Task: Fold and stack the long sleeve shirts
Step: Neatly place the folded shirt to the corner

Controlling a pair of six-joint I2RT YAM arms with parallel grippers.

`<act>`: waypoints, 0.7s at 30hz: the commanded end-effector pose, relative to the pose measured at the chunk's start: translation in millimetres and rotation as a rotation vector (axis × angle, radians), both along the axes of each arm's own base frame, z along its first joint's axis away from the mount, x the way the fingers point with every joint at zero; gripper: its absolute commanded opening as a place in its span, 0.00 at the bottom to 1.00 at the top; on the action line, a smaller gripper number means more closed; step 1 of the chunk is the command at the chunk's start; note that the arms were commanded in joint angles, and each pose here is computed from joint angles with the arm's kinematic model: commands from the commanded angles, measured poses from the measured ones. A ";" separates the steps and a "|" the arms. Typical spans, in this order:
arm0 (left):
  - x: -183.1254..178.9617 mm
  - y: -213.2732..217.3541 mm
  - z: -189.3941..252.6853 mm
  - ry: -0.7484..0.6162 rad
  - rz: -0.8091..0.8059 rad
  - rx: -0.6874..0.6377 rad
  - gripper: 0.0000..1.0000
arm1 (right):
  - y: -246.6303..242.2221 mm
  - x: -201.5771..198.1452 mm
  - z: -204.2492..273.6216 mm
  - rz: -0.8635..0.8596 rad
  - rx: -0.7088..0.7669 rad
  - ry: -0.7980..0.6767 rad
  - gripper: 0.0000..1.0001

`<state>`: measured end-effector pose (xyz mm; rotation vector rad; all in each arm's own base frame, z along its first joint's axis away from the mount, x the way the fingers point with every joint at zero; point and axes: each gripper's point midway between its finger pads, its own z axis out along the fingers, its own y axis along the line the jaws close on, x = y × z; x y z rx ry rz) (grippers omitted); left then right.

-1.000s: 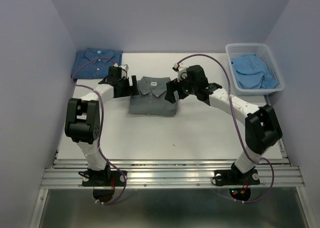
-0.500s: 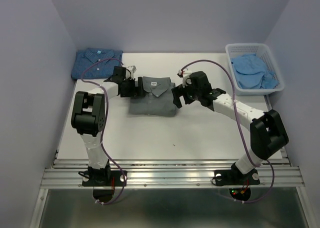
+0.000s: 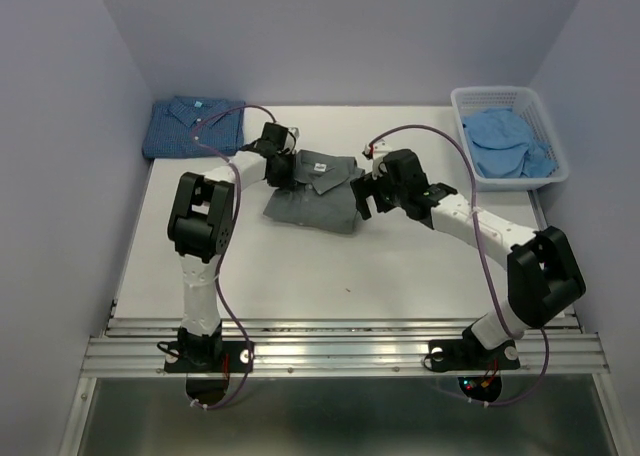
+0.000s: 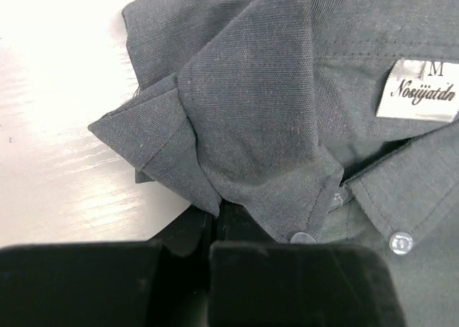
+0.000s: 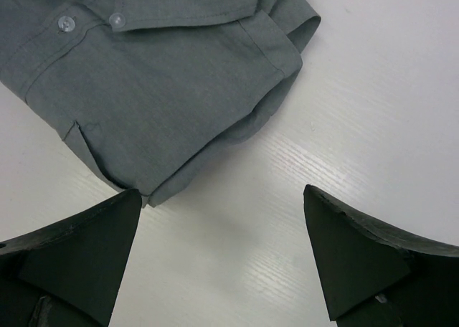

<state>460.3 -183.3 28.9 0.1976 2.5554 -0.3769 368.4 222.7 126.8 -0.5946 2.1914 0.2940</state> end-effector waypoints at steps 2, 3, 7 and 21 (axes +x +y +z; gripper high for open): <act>16.7 25.4 29.1 -0.059 0.088 0.191 0.00 | -6.5 2.5 25.1 -0.019 0.019 -0.109 1.00; 23.8 26.7 40.3 -0.092 0.088 0.202 0.00 | -8.2 1.2 23.1 -0.023 0.018 -0.109 1.00; 58.0 42.3 99.3 -0.258 0.108 0.301 0.00 | -14.7 2.5 30.9 -0.051 0.011 -0.142 1.00; 148.2 131.0 235.6 -0.622 0.232 0.537 0.00 | -27.6 4.6 44.7 -0.086 -0.006 -0.230 1.00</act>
